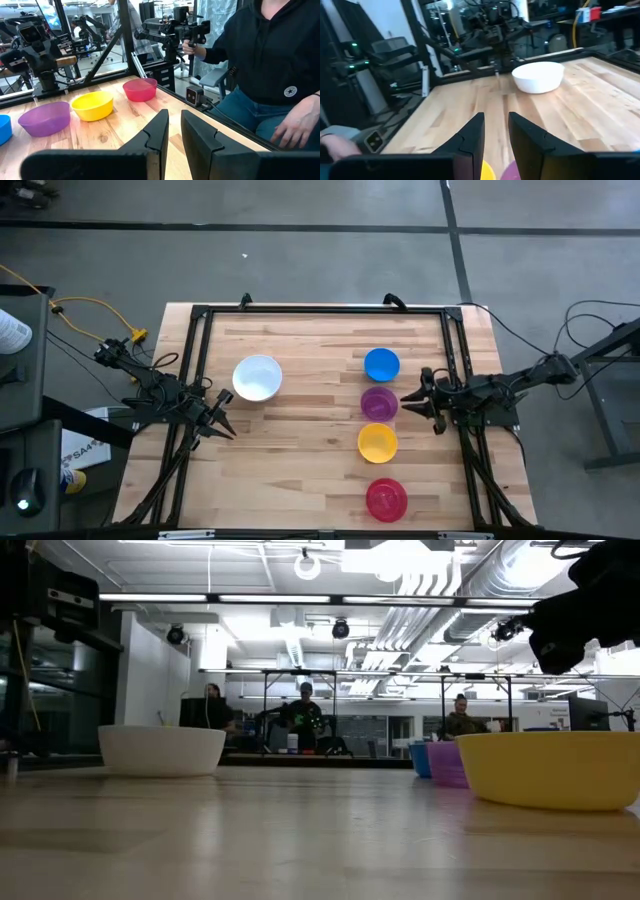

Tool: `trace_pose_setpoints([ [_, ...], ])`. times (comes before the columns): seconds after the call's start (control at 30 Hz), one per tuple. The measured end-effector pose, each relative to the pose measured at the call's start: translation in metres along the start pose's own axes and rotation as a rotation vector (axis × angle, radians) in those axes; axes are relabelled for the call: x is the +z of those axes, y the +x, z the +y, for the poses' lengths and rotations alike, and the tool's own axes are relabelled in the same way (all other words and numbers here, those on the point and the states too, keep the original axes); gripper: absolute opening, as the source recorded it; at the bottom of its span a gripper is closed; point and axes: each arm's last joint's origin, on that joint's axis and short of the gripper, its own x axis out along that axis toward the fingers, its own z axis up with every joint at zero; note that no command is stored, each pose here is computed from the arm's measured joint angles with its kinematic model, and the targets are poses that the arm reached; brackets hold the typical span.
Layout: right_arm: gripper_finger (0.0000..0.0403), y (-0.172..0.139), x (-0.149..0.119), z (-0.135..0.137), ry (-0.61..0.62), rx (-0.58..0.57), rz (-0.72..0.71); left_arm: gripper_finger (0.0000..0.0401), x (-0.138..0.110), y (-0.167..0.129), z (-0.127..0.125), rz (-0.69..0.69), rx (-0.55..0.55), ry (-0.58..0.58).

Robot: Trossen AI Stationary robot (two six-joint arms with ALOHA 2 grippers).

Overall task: Nest bowls inside each other
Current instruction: Stack the blue bowl on the white bowl

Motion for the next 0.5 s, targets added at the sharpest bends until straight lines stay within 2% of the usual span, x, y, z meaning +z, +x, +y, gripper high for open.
trace_pose_setpoints([
  [0.1,0.0081,0.001,0.002,-0.003,-0.011,-0.032,0.004,0.0049,0.0,0.0,0.0,0.0,0.0,0.0],
  [0.27,0.0081,0.004,0.03,-0.001,-0.09,-0.044,-0.027,0.0049,0.0,0.0,0.0,0.0,0.0,0.0],
  [0.5,0.0081,0.014,0.059,-0.003,-0.153,-0.156,0.19,0.0049,0.0,0.0,0.0,0.0,0.0,0.0],
])
